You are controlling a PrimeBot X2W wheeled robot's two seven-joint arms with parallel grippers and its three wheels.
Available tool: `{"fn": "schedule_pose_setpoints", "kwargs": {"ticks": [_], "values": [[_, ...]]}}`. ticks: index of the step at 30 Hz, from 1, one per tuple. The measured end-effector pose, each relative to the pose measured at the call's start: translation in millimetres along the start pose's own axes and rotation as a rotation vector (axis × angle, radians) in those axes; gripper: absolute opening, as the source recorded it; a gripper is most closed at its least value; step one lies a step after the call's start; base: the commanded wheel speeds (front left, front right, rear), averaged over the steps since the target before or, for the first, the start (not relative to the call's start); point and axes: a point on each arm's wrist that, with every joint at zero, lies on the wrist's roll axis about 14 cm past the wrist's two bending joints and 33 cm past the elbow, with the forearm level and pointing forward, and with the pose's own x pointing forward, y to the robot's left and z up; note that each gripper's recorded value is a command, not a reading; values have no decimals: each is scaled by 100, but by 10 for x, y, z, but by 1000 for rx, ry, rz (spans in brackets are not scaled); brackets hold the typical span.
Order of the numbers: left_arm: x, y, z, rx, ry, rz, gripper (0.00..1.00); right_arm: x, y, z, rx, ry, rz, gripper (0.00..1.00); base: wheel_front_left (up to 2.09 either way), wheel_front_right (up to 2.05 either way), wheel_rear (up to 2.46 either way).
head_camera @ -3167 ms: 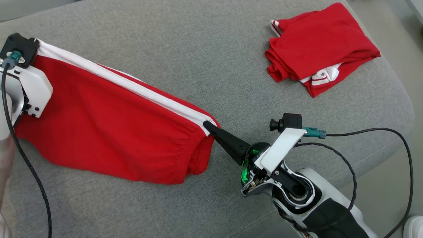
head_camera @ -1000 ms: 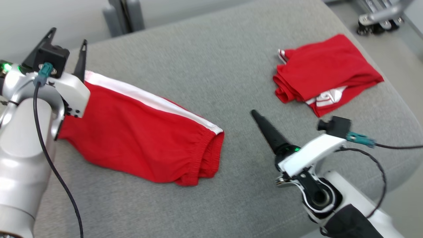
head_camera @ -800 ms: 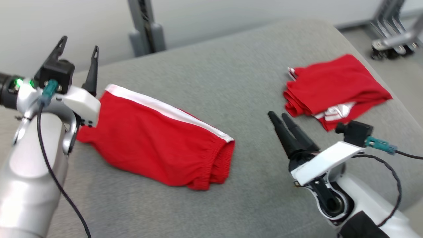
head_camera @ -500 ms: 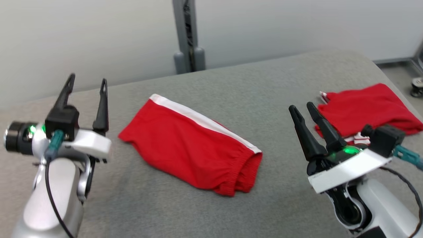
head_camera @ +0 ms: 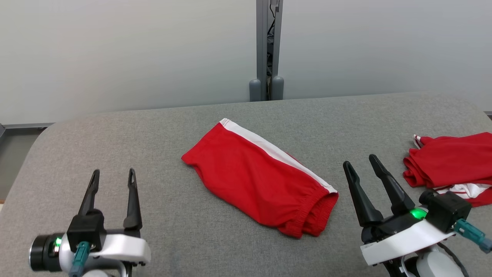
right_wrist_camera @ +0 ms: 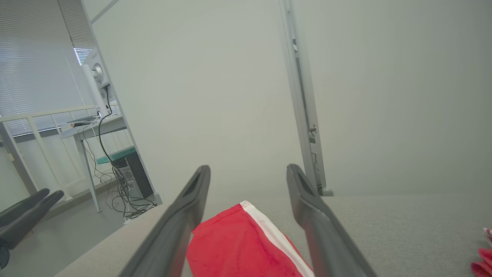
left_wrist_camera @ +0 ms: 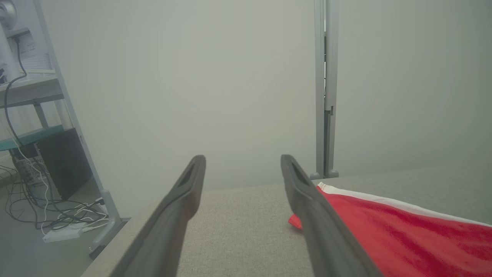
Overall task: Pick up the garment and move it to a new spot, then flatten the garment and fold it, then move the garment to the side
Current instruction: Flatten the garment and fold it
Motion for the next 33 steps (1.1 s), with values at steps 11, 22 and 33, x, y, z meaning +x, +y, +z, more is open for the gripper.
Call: {"fn": "schedule_pose_setpoints", "kwargs": {"ticks": [11, 22, 33], "values": [[-463, 197, -316, -1, 106, 92, 100, -180, -246, -204, -63, 52, -119, 100, 0, 0, 0], [-685, 81, -556, -7, 190, 47, 100, -167, -257, -265, -25, 60, -138, 100, 0, 0, 0], [-711, -3, -662, -14, 226, 11, 100, -267, -281, -670, 252, 147, -224, 100, 0, 0, 0]]}}
